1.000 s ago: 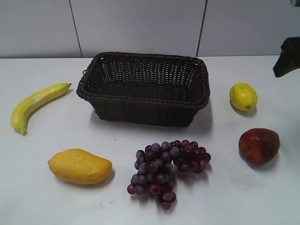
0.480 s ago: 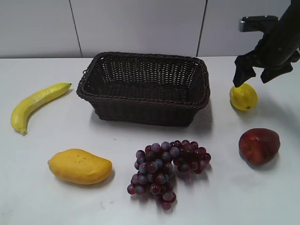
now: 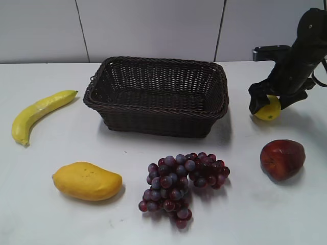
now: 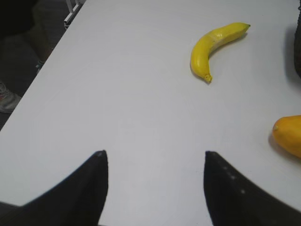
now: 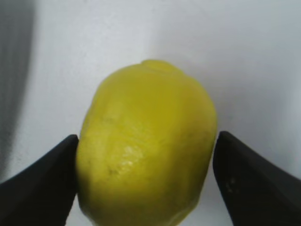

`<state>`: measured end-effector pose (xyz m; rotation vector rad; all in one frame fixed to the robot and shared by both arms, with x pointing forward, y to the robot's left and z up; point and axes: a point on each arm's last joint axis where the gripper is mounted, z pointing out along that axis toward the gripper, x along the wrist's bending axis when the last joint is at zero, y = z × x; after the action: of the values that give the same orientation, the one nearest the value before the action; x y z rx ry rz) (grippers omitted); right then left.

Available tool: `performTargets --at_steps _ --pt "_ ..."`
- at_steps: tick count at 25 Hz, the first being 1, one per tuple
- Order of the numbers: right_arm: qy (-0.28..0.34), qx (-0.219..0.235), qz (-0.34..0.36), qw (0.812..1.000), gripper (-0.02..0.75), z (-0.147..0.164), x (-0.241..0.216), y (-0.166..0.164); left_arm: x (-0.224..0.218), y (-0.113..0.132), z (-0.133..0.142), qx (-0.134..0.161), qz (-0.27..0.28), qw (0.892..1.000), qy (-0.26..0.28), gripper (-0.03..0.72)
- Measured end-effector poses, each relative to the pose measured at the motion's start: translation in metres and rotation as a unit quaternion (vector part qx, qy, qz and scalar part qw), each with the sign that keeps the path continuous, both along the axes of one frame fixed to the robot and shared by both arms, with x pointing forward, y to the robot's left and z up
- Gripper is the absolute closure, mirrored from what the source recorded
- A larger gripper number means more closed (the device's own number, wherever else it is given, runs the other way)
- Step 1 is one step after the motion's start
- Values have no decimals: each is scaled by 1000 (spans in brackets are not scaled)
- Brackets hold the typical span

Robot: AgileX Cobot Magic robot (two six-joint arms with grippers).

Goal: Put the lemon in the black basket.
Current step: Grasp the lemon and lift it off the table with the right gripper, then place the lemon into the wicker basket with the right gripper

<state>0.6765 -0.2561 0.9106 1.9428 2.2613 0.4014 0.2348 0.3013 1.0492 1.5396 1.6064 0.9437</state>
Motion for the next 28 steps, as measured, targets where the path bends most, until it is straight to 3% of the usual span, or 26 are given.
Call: performTargets --at_steps 3,9,13,17,22,28 --pt "-3 1 0 1000 166 2 2 0 0 0 0 0 0 1000 0 216" --pt "22 3 8 1000 166 19 5 2 0 0 0 0 0 1000 0 216" --pt "38 15 14 999 166 48 12 5 0 0 0 0 0 1000 0 216" --pt "27 62 22 997 166 91 20 18 0 0 0 0 0 1000 0 216" --pt "-56 93 79 991 166 152 25 67 0 0 0 0 0 1000 0 216" --pt "-147 117 156 970 166 179 10 151 0 0 0 0 0 1000 0 216"
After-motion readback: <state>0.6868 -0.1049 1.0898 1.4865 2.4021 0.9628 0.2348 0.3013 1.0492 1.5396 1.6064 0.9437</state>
